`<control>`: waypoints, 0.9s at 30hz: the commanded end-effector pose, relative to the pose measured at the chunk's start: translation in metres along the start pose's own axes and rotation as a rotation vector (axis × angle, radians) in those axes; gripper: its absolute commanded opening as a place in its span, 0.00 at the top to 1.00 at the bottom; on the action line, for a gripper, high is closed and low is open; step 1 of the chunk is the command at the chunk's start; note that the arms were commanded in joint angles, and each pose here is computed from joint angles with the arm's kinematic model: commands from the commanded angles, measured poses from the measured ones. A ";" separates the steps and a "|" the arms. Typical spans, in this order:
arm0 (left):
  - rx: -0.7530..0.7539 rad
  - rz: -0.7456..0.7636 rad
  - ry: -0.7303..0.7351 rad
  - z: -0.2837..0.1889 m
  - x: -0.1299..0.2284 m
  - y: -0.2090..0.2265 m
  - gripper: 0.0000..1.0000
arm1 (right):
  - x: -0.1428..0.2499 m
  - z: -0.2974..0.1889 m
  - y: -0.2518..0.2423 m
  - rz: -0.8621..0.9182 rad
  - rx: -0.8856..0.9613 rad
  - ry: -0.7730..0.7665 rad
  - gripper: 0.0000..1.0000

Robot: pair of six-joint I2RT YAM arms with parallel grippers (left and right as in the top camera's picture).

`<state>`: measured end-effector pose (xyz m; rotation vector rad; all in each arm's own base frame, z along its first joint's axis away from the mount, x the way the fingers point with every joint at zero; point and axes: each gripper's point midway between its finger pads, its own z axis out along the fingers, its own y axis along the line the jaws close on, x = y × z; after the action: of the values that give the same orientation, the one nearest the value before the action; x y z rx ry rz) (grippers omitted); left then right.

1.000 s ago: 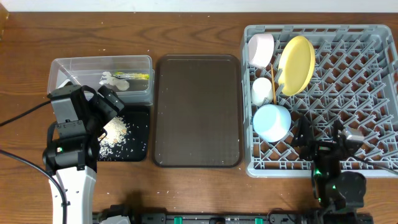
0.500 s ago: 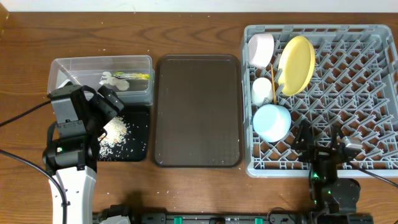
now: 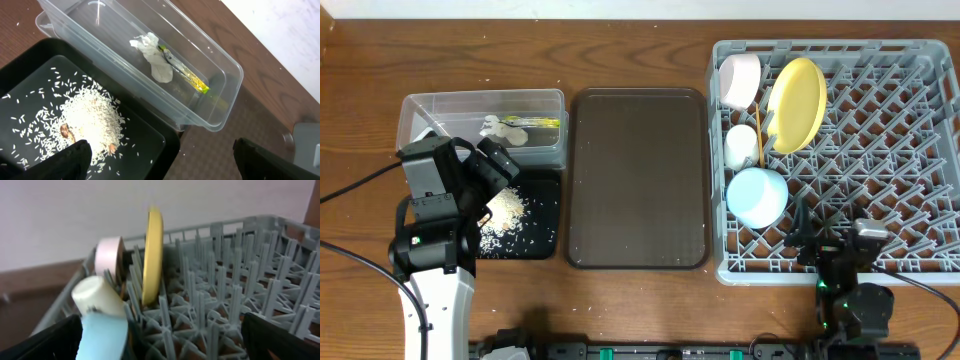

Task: Sort waste into correct bins and load items into the dishwasher rack

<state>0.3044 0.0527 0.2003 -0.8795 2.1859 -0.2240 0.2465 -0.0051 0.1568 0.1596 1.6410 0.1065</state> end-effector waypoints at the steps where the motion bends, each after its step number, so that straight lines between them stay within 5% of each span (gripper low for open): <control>1: 0.002 -0.001 -0.020 -0.004 -0.008 -0.002 0.07 | 0.001 0.000 0.001 -0.104 -0.009 0.000 0.01; 27: 0.002 -0.001 -0.020 -0.004 -0.008 -0.002 0.06 | 0.001 0.000 0.002 -0.117 -0.015 0.000 0.01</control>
<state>0.3044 0.0527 0.2003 -0.8795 2.1859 -0.2240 0.2465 -0.0026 0.1572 0.0644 1.6446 0.0405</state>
